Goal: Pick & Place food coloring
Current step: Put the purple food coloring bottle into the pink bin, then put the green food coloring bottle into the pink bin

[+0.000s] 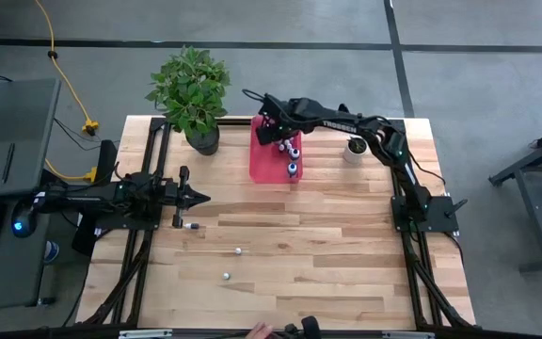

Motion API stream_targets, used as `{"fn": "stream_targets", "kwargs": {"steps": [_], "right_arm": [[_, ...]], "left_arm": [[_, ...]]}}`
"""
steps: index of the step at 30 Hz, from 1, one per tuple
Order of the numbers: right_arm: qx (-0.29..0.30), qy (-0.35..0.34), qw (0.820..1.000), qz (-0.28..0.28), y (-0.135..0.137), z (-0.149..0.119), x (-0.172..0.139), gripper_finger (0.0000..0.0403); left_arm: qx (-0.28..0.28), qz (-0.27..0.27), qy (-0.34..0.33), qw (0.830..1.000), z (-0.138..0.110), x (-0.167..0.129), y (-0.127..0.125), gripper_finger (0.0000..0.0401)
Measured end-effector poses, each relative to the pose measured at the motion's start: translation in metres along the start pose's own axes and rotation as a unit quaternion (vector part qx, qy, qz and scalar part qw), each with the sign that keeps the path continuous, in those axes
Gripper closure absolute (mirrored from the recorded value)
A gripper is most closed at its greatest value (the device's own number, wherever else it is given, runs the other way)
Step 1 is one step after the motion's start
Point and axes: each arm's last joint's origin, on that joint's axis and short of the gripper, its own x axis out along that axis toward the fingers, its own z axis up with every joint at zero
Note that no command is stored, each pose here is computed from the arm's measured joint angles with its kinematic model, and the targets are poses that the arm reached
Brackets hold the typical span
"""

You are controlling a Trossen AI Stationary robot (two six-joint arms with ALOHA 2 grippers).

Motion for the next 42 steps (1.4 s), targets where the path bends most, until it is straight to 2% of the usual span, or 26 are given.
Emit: {"fn": "stream_targets", "kwargs": {"steps": [7,13,20,27,31,35,39,42], "right_arm": [[0.003,0.012,1.000,0.018,-0.001,0.002,0.000,0.0296],[0.003,0.015,1.000,0.021,-0.002,0.003,0.001,0.0256],[0.002,0.010,1.000,0.022,-0.002,0.004,0.001,0.0251],[-0.028,-0.012,0.999,0.043,0.003,0.010,-0.004,0.0243],[-0.051,-0.031,0.997,0.051,0.008,0.016,-0.017,0.0238],[-0.076,-0.055,0.995,0.025,0.010,0.024,-0.040,0.0241],[-0.126,-0.071,0.990,0.005,0.015,0.027,-0.068,0.0242],[-0.172,-0.079,0.982,0.017,0.025,0.023,-0.095,0.0239]], "left_arm": [[0.000,0.000,0.000,1.000,0.000,0.000,0.000,0.0401],[0.000,0.000,0.000,1.000,0.000,0.000,0.000,0.0401],[0.000,0.000,0.000,1.000,0.000,0.000,0.000,0.0401],[0.000,0.000,0.000,1.000,0.000,0.000,0.000,0.0401],[0.000,0.000,0.000,1.000,0.000,0.000,0.000,0.0401],[0.000,0.000,0.000,1.000,0.000,0.000,0.000,0.0401],[0.000,0.000,0.000,1.000,0.000,0.000,0.000,0.0401],[0.000,0.000,0.000,1.000,0.000,0.000,0.000,0.0401]]}}
